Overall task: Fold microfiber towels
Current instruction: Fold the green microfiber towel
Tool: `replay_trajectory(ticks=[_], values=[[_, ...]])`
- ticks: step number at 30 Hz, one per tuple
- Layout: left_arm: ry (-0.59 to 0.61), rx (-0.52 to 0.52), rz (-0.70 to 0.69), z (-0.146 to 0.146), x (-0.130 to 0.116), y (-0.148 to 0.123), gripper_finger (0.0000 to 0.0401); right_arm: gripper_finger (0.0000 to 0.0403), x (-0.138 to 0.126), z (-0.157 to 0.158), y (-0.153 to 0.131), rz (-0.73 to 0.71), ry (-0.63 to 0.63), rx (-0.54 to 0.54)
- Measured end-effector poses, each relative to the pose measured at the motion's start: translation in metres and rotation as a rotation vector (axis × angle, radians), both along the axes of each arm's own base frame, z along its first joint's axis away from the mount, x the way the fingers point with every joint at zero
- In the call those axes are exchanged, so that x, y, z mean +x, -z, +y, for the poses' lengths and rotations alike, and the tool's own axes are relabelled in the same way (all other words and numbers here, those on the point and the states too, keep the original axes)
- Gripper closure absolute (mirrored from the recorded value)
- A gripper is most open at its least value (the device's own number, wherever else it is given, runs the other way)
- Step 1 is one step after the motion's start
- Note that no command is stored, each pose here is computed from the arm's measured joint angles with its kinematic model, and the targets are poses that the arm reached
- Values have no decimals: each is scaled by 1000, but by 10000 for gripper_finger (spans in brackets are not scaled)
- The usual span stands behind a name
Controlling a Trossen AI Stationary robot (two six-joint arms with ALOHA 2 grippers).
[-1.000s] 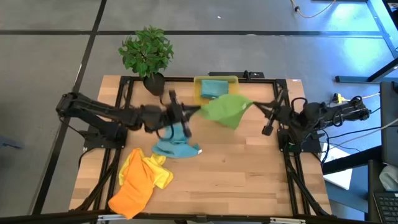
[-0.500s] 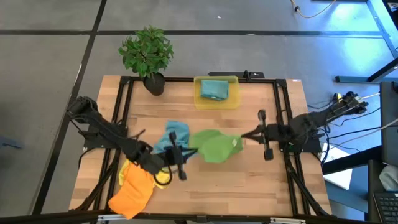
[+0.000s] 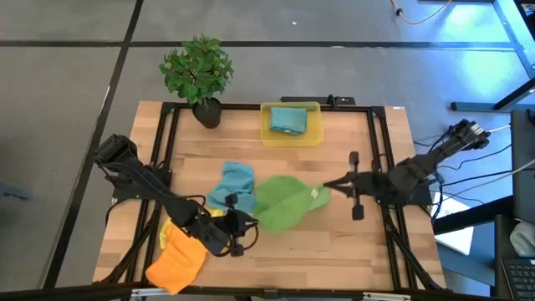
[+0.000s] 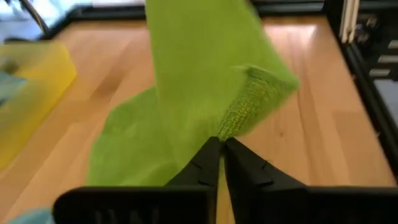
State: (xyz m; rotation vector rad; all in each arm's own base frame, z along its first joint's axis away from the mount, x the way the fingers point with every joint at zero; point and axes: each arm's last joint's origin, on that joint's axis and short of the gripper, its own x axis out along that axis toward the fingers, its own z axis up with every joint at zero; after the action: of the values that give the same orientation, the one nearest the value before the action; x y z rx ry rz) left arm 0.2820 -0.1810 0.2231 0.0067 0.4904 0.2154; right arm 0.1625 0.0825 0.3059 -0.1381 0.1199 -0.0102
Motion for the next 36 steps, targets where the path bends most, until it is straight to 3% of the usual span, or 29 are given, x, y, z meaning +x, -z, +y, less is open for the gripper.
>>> replay_trajectory(ticks=[4, 10, 16, 21, 28, 32, 36], values=[[-41, 18, 69, 8, -2, 7, 331, 403, -15, -10, -13, -68, 21, -2], [-238, -11, 201, 38, -3, 21, 277, 403, -22, -15, -14, -64, 20, -5], [-310, -111, 329, 63, -12, 52, 273, 403, -21, -14, -12, -50, 20, -15], [-438, -228, 551, 80, -35, 76, 274, 403, -21, -14, -12, -51, 19, -17], [-686, -139, 747, 87, -61, 63, 275, 403, -21, -14, -11, -44, 19, -19], [-633, -98, 668, 78, -50, 44, 275, 403, -21, -14, -11, -44, 18, -13], [-439, -18, 472, 59, -26, 22, 275, 403, -21, -14, -11, -37, 18, 0]])
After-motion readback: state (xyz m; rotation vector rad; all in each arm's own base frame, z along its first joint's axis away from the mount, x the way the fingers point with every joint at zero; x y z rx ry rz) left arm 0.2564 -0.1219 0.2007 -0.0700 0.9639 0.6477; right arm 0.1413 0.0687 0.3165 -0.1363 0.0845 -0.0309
